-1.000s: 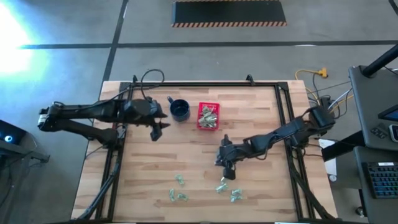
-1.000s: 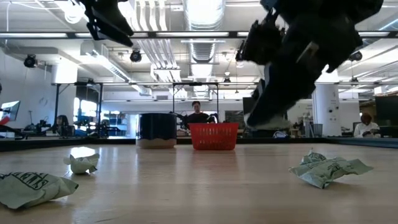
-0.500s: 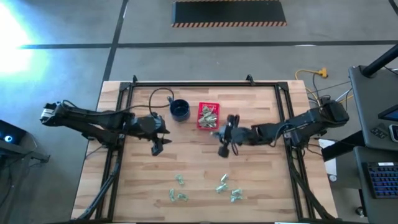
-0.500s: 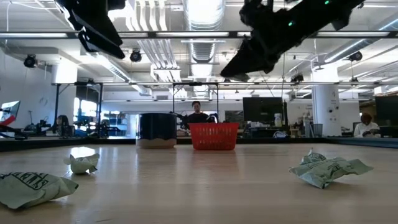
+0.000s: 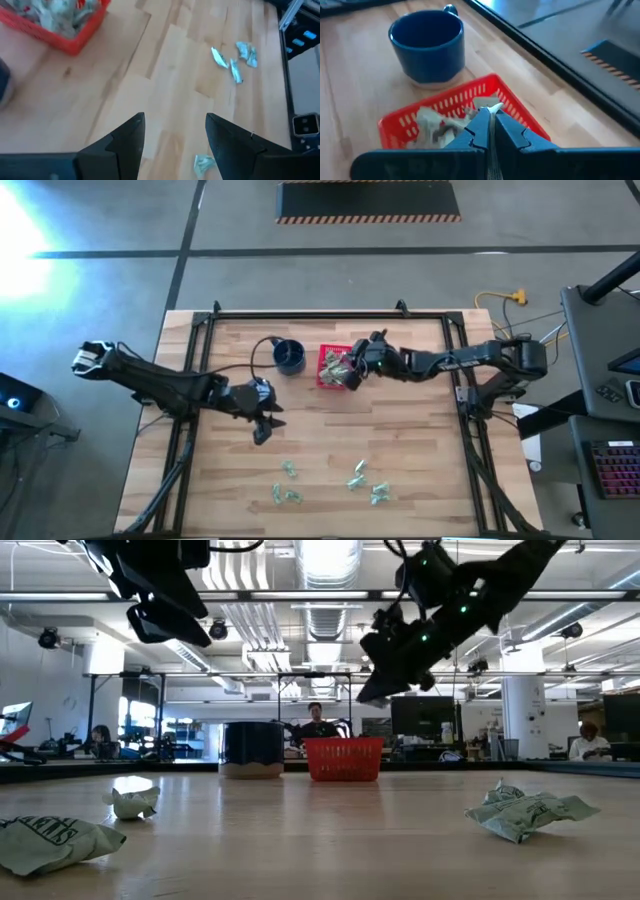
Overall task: Pick and place Stevia / Truvia into bins
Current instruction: Put the stevia packet into the basket
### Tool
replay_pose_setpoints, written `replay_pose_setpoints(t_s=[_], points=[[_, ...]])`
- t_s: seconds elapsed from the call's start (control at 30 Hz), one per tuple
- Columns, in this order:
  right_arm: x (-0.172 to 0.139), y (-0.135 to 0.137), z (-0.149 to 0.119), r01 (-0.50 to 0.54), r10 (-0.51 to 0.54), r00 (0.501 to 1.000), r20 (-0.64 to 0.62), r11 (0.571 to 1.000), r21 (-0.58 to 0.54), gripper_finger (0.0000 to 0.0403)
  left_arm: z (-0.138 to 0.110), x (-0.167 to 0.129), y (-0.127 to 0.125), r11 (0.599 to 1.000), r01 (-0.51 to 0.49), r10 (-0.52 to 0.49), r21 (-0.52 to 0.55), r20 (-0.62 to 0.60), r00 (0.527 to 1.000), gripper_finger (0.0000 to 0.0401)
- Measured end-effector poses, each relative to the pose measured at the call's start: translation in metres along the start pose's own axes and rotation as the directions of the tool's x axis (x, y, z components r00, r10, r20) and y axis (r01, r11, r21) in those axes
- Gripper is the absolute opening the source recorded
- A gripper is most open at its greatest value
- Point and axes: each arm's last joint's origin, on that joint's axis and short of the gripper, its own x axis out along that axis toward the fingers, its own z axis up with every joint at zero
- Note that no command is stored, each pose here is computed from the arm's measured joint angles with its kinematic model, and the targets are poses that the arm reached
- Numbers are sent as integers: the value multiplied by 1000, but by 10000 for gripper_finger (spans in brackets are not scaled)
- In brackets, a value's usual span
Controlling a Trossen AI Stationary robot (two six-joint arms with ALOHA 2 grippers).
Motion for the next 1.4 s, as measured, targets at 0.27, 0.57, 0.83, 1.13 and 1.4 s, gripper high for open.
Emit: replay_pose_setpoints(t_s=[0.27,0.57,0.83,1.13,1.4], points=[[28,-16,-6,-210,211,977,-16,975,67,13,-5,17,-9,998,15,-16,-55,-23,1000,193],[31,-13,1,-309,309,951,-16,951,-24,13,-19,39,-14,1000,-17,15,-19,-108,994,193],[32,-15,14,-352,350,936,-36,934,-54,34,-30,55,-12,1000,-30,30,-1,-193,981,193],[31,-14,27,-380,374,923,-93,923,-64,125,-33,57,-12,999,0,8,33,-240,971,193],[25,-9,25,-512,484,840,-244,856,-63,148,-40,56,-21,977,125,-69,174,-298,952,193]])
